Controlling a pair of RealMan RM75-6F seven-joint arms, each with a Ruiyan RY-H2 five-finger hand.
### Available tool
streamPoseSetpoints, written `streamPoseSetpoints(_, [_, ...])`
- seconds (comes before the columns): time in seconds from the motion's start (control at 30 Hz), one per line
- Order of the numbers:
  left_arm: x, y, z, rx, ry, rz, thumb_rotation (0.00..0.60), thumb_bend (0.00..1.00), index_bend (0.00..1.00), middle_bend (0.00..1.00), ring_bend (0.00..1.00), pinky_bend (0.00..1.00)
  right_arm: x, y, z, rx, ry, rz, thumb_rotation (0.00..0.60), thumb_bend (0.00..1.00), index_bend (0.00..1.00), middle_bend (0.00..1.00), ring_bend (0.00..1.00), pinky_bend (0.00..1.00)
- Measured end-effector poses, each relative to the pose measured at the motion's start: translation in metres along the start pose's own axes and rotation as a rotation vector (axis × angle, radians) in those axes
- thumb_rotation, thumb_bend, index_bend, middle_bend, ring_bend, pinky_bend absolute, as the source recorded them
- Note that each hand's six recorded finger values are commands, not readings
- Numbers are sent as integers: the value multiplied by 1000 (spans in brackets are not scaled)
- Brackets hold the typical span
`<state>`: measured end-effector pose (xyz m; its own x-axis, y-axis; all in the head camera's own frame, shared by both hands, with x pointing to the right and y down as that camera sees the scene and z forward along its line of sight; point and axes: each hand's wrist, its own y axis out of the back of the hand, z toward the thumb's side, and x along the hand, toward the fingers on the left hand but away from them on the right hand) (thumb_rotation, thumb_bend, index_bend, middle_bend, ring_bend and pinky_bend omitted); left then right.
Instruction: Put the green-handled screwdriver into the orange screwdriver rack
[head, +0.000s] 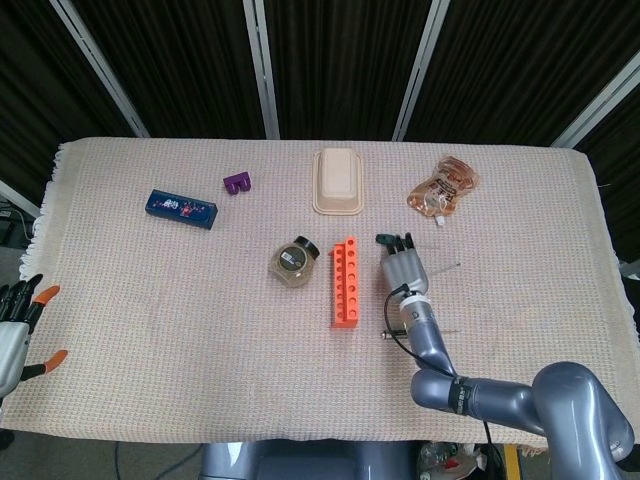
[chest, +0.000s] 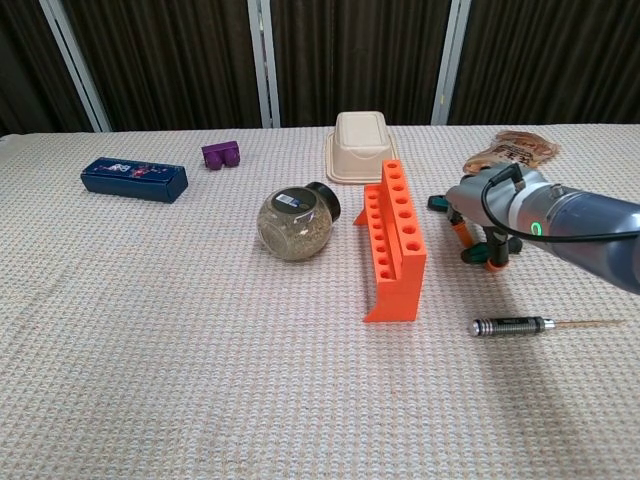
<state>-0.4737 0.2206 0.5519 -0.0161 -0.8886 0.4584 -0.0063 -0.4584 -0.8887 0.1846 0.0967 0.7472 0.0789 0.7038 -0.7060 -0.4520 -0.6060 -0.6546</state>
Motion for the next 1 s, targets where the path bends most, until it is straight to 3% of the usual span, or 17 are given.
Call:
streamPoseSetpoints(0.5, [-1,-1,-2,0,7,-9,600,159,143,0,0,0,-1,4,2,4,-2,-10,600,220,516,126,0,0])
streamPoseSetpoints(0.8, [-1,-2,-3,2,10,-15,600,164,137,0,0,0,-1,2,3,1,0,-5,600,228,585,158,0,0])
streamPoseSetpoints(1.0, [-2,-2,-3,1,12,-17,600,164,128,0,0,0,-3,4,3,-19,-1,-17,600,285,634,192,0,0])
